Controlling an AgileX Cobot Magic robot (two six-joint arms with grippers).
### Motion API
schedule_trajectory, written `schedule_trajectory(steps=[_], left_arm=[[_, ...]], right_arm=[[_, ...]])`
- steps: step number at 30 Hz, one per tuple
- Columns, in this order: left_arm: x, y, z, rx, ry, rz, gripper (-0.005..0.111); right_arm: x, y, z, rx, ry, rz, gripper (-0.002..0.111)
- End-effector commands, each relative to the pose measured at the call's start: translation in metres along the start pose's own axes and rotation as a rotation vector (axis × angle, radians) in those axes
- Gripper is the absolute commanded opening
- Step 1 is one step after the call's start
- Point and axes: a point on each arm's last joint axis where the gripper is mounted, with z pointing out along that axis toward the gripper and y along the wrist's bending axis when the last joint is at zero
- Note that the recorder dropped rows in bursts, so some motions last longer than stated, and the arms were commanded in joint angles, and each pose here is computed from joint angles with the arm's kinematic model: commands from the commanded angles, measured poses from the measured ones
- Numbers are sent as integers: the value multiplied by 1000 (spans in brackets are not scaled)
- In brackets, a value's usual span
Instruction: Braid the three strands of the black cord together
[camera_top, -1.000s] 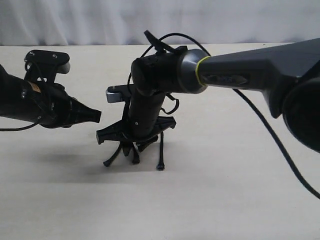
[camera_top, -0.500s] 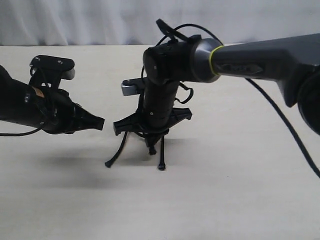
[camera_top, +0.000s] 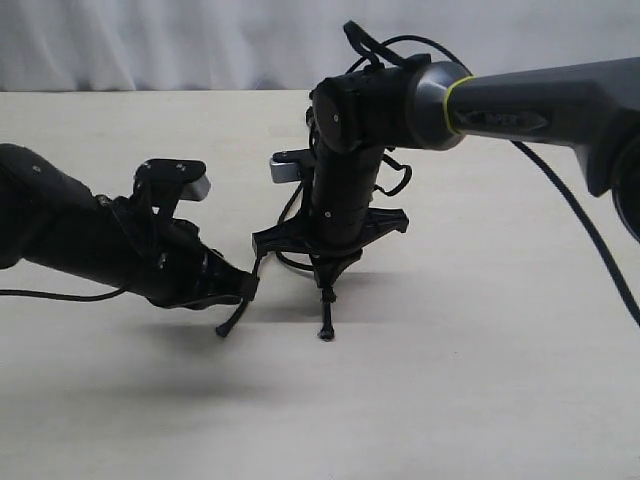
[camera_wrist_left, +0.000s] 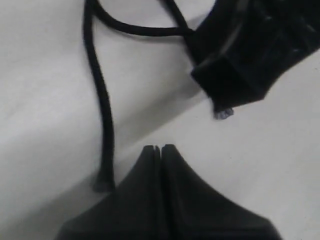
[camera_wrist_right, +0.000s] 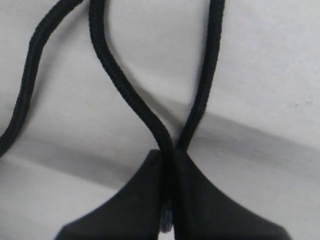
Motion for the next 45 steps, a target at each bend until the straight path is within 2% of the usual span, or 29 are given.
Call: schedule_trajectory(steps=[1, 9, 13, 18, 26, 33, 36, 37, 40, 43, 45], left_arm=[[6, 5, 20, 16, 33, -28, 0], [3, 28, 20, -14, 9, -142, 0], [6, 34, 22, 65, 42, -160, 0], [14, 40, 34, 72, 94, -183, 0], [16, 51, 40, -20, 85, -187, 0], [28, 56, 55, -1, 145, -240, 0], [28, 56, 55, 1, 145, -240, 0], [28, 56, 55, 1, 145, -240, 0], [28, 56, 55, 1, 145, -240, 0], [28, 56, 55, 1, 145, -240, 0], [28, 56, 55, 3, 146, -240, 0]], right_arm=[[-1, -2, -5, -1, -9, -4, 4], [-1, -2, -5, -1, -8, -4, 4], [-2, -2, -5, -2, -12, -4, 4], [-2, -2, -5, -2, -12, -4, 4], [-1, -2, -7, -2, -10, -5, 4], [2, 0, -33, -27, -49, -4, 4], [5, -6, -44, 42, -61, -43, 4], [5, -13, -45, 122, -49, -78, 4], [4, -24, -39, 243, -42, -131, 4], [4, -33, -9, 313, -12, -178, 4], [5, -34, 10, 311, 24, -177, 4]])
